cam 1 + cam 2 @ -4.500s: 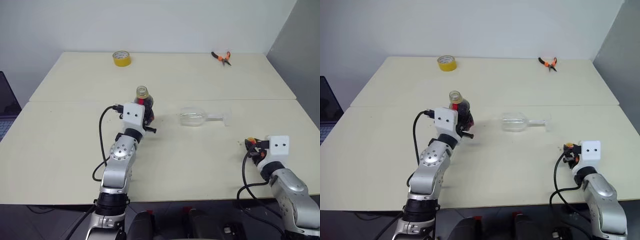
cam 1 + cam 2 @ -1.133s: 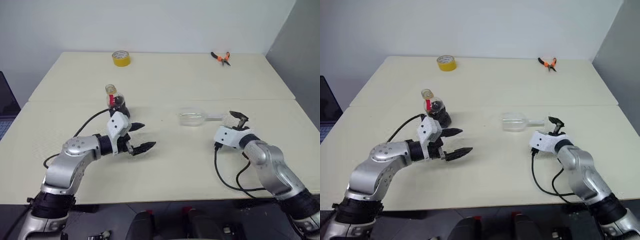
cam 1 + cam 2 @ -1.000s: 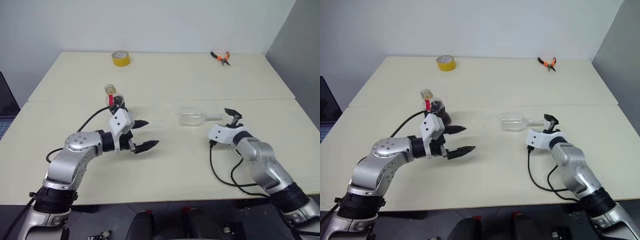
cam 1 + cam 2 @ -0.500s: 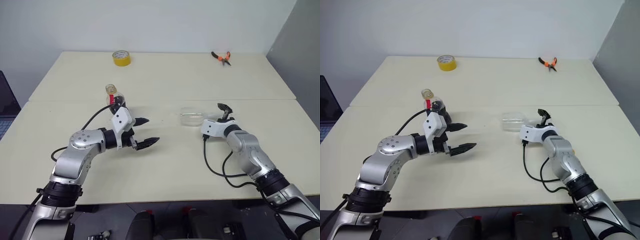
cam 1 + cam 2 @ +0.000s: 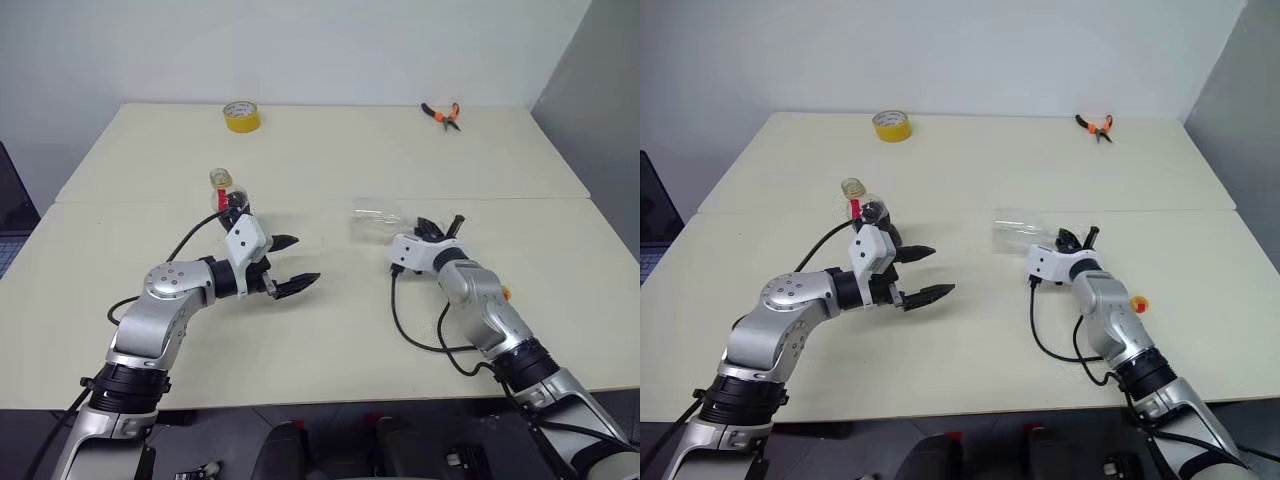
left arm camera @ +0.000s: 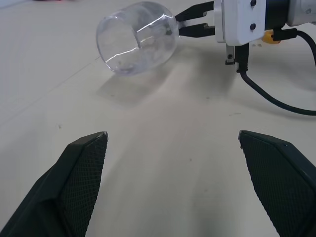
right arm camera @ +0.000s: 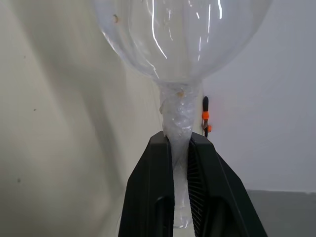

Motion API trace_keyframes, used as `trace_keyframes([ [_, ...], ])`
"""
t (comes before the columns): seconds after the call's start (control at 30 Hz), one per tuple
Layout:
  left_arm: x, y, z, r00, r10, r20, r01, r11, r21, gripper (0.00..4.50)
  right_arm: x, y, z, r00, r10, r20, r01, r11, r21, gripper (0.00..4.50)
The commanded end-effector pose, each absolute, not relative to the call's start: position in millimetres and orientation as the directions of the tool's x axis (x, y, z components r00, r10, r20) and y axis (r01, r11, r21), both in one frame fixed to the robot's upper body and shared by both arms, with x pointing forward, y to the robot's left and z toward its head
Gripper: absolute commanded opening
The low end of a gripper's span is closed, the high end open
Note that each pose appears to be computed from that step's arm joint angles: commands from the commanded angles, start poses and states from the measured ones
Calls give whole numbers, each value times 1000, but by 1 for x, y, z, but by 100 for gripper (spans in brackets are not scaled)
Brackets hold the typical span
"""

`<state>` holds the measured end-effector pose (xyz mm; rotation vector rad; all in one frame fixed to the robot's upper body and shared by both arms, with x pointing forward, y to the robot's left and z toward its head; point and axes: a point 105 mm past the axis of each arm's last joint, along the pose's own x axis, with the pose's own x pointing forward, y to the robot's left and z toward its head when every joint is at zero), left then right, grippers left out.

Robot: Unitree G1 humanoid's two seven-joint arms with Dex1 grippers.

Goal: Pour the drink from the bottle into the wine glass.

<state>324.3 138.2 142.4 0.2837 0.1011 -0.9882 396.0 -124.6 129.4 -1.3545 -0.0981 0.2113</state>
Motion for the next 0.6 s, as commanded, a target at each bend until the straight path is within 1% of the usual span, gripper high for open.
trace_keyframes([
  [0.03,324,139,155,565,-806,-175,821,529,215,450,395,-128,169,977,195,89,36,260,-965,12],
  [0.13,324,144,160,592,-794,-137,802,564,196,450,388,-126,189,965,206,165,72,396,-915,12],
  [0.2,322,150,162,600,-792,-115,798,582,157,450,382,-120,196,951,235,200,52,519,-853,12],
  [0.27,314,158,161,583,-805,-109,812,574,110,450,373,-103,198,907,334,257,-63,710,-701,12],
  [0.3,309,161,160,569,-815,-110,822,562,91,450,369,-97,197,889,369,270,-129,769,-626,12],
  [0.37,300,167,158,539,-832,-131,842,536,54,450,362,-87,188,860,436,264,-259,820,-510,12],
  [0.43,294,176,157,526,-835,-161,849,527,41,450,355,-76,177,821,508,262,-395,836,-381,12],
  [0.5,295,182,160,543,-822,-169,838,543,52,450,353,-68,167,796,541,271,-465,833,-298,12],
  [0.6,294,186,168,555,-814,-170,831,553,65,450,351,-56,153,763,587,269,-541,809,-230,12],
])
